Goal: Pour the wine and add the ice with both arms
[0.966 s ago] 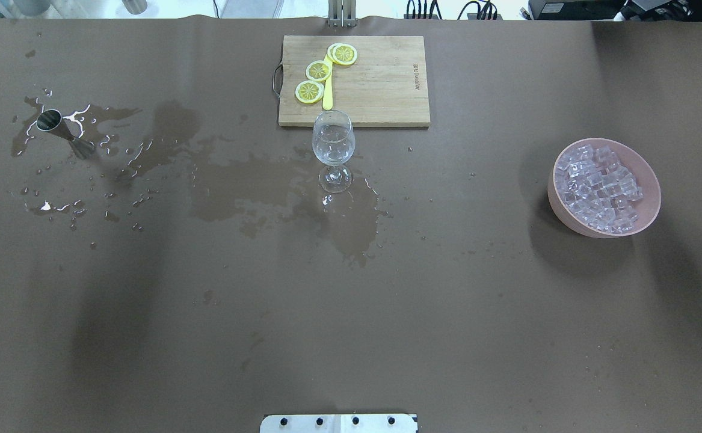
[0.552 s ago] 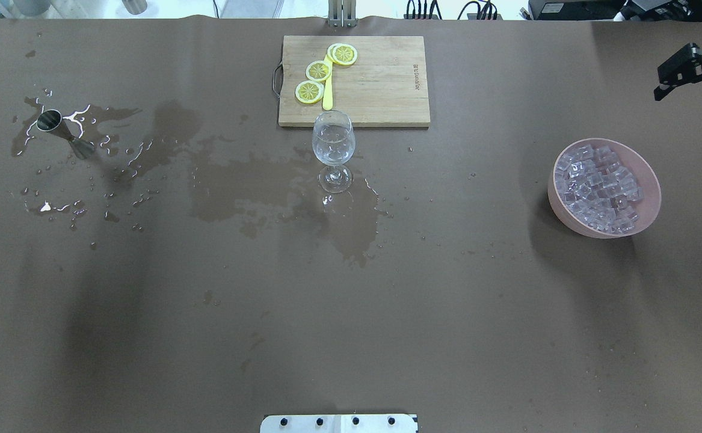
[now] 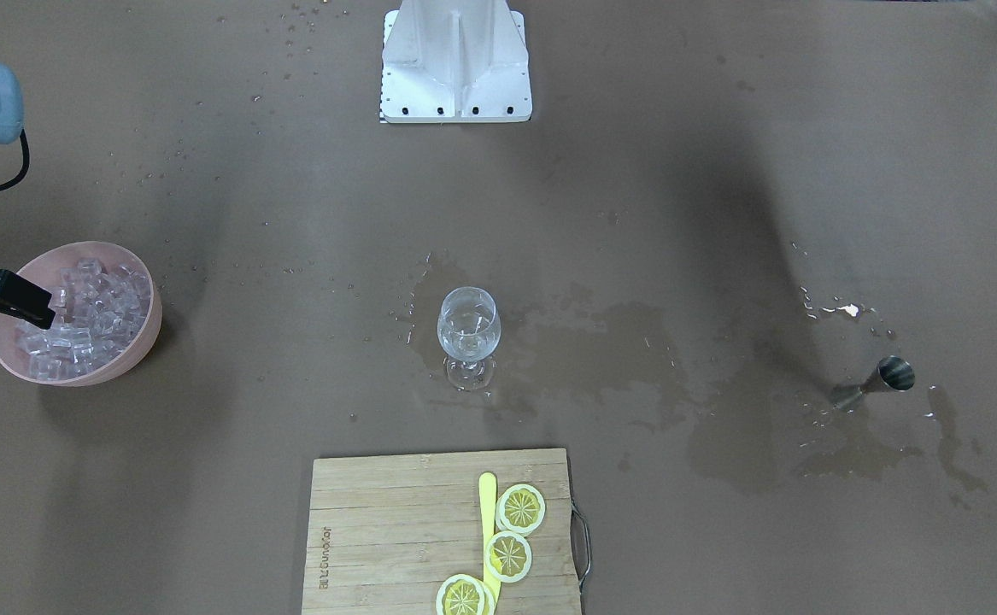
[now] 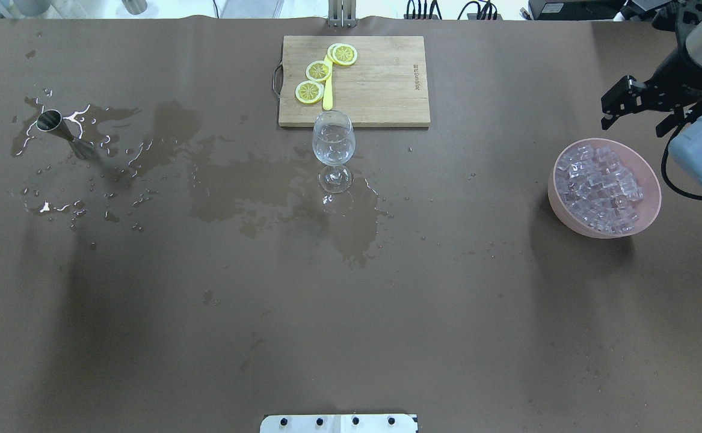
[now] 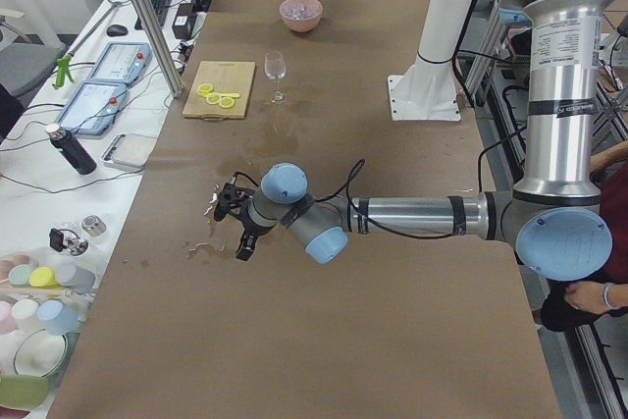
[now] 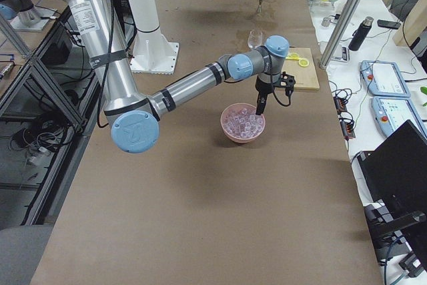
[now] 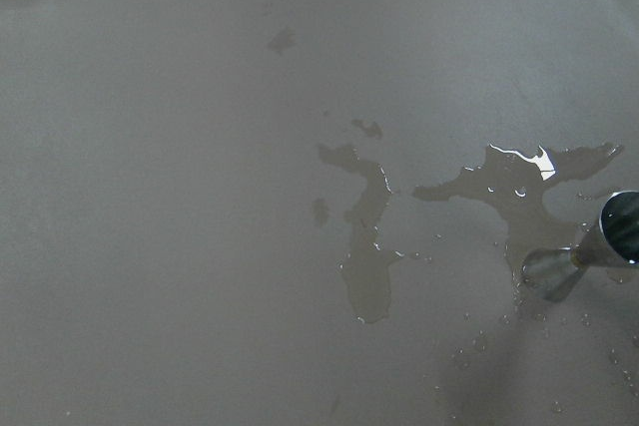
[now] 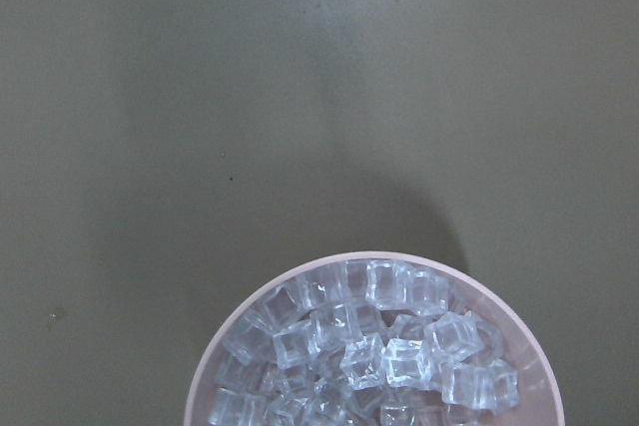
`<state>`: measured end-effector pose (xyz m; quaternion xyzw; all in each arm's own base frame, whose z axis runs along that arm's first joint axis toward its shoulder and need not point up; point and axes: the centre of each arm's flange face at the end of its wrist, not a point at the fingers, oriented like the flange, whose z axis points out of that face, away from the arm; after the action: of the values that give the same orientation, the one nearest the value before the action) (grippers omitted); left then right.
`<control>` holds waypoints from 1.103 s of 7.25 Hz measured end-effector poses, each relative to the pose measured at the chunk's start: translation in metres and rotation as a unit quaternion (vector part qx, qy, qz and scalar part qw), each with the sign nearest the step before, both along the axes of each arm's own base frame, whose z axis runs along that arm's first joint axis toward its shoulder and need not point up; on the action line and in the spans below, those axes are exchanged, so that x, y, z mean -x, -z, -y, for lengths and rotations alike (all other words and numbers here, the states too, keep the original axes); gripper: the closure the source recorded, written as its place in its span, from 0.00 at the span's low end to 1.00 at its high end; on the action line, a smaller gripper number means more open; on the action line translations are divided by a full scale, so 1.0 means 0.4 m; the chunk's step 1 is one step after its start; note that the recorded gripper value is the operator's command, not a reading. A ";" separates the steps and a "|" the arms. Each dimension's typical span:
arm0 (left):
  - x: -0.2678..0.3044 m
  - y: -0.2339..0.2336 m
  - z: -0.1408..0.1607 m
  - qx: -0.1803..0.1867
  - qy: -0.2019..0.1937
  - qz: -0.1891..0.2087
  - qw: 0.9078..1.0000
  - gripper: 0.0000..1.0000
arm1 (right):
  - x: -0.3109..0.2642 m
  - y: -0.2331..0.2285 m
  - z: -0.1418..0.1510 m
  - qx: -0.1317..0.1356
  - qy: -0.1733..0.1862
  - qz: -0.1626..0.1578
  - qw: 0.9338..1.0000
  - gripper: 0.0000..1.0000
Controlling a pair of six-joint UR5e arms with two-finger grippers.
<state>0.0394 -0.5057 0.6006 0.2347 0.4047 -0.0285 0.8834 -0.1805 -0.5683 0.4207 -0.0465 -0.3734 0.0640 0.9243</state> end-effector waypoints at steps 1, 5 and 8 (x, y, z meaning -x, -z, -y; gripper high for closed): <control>-0.046 0.012 0.008 -0.006 0.009 0.000 1.000 0.02 | 0.023 -0.027 -0.018 0.008 0.009 -0.006 1.000 0.00; -0.178 0.072 0.022 -0.035 0.040 -0.023 0.998 0.02 | 0.102 -0.071 -0.053 0.008 0.034 -0.028 0.999 0.06; -0.349 0.110 0.009 -0.053 0.062 -0.030 0.996 0.02 | 0.153 -0.085 -0.064 0.007 0.049 -0.039 0.998 0.15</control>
<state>0.1790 -0.5094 0.5565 0.3047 0.4162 -0.0691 0.8539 -0.2418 -0.5426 0.4547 -0.0684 -0.3336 0.0225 0.9400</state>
